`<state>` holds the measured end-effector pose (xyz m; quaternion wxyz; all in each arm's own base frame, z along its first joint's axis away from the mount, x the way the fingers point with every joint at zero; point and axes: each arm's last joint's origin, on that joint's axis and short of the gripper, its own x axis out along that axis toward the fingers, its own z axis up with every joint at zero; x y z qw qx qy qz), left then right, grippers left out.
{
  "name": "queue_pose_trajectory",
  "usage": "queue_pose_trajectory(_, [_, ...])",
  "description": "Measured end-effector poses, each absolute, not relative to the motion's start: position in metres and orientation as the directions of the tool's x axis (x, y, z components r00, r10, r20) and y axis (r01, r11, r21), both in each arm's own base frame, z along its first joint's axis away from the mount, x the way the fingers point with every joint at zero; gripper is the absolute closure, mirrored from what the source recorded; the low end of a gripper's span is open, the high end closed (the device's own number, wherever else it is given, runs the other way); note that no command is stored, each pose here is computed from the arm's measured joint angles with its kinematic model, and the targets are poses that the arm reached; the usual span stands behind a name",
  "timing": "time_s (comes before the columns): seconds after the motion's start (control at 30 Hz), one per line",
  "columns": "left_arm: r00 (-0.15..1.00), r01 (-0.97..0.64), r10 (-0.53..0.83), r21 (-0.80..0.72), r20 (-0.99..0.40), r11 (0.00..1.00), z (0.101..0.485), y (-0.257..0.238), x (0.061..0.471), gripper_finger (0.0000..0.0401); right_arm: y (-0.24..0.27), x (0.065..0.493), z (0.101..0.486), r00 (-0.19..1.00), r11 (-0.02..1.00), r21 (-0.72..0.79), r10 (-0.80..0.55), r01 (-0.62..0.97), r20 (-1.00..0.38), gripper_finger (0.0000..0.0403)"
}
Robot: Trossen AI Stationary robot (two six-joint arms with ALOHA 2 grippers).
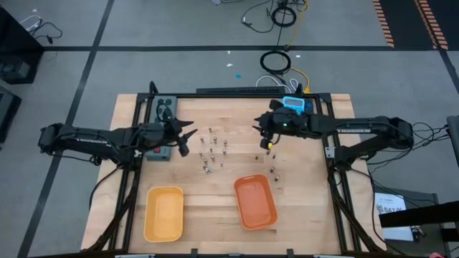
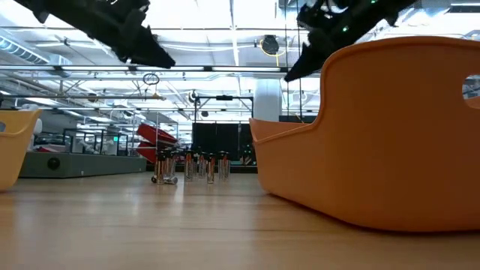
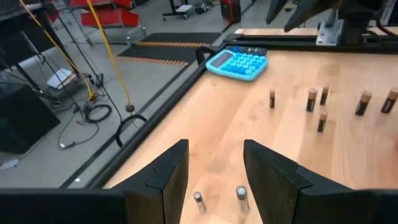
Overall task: Sort batteries
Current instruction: Put the brown battery into the orange bin
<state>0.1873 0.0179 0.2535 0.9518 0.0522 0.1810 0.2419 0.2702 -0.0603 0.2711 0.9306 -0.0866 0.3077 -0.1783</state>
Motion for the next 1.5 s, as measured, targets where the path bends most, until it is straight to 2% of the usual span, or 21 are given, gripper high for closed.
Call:
queue_pose_trajectory(0.13, [0.818, -0.429, 0.47, 0.195, -0.331, 0.882, 0.245, 0.015, 0.186, 0.0237, -0.073, 0.275, 0.251, 0.619, 0.921, -0.284, -0.389, 0.266, -0.682, 0.0258])
queue_pose_trajectory(0.33, [0.814, -0.43, 0.469, 0.186, -0.343, 0.883, 0.23, 0.015, 0.184, 0.0237, -0.086, 0.274, 0.225, 0.476, 0.924, -0.283, -0.376, 0.257, -0.795, 0.0249])
queue_pose_trajectory(0.57, [0.825, -0.432, 0.465, 0.172, -0.322, 0.886, 0.222, 0.014, 0.183, 0.0237, -0.091, 0.277, 0.203, 0.403, 0.943, -0.221, -0.308, 0.25, -0.862, 0.0249])
queue_pose_trajectory(0.8, [0.838, -0.421, 0.449, 0.155, -0.309, 0.894, 0.21, 0.01, 0.181, 0.0237, -0.099, 0.274, 0.193, 0.401, 0.933, -0.218, -0.323, 0.285, -0.857, 0.0249])
queue_pose_trajectory(1.5, [0.848, -0.41, 0.433, 0.139, -0.305, 0.901, 0.207, 0.007, 0.181, 0.0237, -0.09, 0.245, 0.13, 0.511, 0.897, -0.116, -0.346, 0.427, -0.787, 0.0251])
